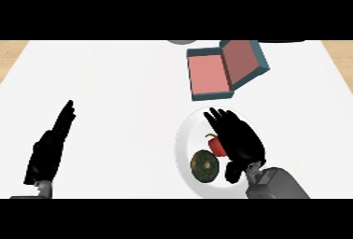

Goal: Pick the bell pepper from the plate and place it in the cardboard box

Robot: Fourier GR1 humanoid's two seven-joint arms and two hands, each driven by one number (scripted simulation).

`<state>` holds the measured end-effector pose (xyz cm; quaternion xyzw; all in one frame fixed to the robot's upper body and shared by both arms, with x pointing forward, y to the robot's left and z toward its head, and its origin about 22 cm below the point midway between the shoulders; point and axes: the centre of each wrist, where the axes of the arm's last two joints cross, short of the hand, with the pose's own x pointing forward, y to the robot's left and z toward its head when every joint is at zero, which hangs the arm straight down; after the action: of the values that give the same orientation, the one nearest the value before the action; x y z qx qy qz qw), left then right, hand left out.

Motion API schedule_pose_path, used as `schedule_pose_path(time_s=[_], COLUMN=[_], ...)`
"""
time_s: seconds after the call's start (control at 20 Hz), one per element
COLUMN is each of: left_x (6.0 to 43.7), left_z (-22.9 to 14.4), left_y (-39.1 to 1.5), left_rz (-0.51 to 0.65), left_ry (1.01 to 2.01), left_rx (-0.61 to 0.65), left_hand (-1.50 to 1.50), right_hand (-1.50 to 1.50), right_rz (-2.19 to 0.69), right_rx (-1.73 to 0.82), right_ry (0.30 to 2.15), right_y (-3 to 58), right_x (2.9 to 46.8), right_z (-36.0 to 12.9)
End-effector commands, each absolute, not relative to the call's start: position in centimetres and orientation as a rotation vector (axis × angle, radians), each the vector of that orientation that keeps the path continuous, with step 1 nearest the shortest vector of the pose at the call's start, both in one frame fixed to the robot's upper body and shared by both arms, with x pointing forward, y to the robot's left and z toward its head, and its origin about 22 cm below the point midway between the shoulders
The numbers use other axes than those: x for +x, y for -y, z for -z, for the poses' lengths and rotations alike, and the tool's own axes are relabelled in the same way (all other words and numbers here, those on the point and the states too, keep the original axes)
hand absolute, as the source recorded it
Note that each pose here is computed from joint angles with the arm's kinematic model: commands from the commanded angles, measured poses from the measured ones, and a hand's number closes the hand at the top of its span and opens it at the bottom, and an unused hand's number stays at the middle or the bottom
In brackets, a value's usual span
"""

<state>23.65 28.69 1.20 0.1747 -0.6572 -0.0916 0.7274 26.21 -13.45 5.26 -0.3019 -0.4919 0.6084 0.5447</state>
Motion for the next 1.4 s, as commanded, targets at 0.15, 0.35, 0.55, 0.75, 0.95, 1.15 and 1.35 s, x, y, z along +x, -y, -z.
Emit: schedule_pose_path(time_s=[0.15, 0.35, 0.55, 0.75, 0.95, 1.15, 1.35], left_x=[23.9, 22.7, 25.0, 23.5, 23.7, 25.0, 23.6], left_z=[-1.6, -1.0, -2.3, -0.3, -1.8, -1.5, -1.3], left_y=[-29.2, -28.8, -28.2, -27.5, -27.6, -29.9, -29.6], left_rz=[0.202, 0.203, 0.21, 0.211, 0.193, 0.21, 0.197], left_ry=[1.451, 1.442, 1.444, 1.435, 1.446, 1.438, 1.449], left_rx=[0.358, 0.403, 0.385, 0.377, 0.376, 0.392, 0.406], left_hand=[0.0, 0.0, 0.0, 0.0, 0.0, 0.0, 0.0], right_hand=[-1.5, -1.5, 1.5, 1.5, 1.5, 1.5, 1.5], right_rz=[-1.476, -1.482, -1.474, -1.499, -1.491, -1.456, -1.202], right_rx=[-0.697, -0.723, -0.66, -0.775, -0.917, -0.934, -1.065], right_ry=[1.144, 1.134, 1.114, 1.22, 1.286, 1.398, 1.184], right_y=[13.6, 15.0, 15.5, 12.8, 15.2, 12.6, 17.8], right_x=[25.4, 25.9, 28.0, 26.1, 28.0, 26.6, 26.6], right_z=[-1.6, -4.6, -1.9, -1.5, -1.9, -2.7, -2.3])
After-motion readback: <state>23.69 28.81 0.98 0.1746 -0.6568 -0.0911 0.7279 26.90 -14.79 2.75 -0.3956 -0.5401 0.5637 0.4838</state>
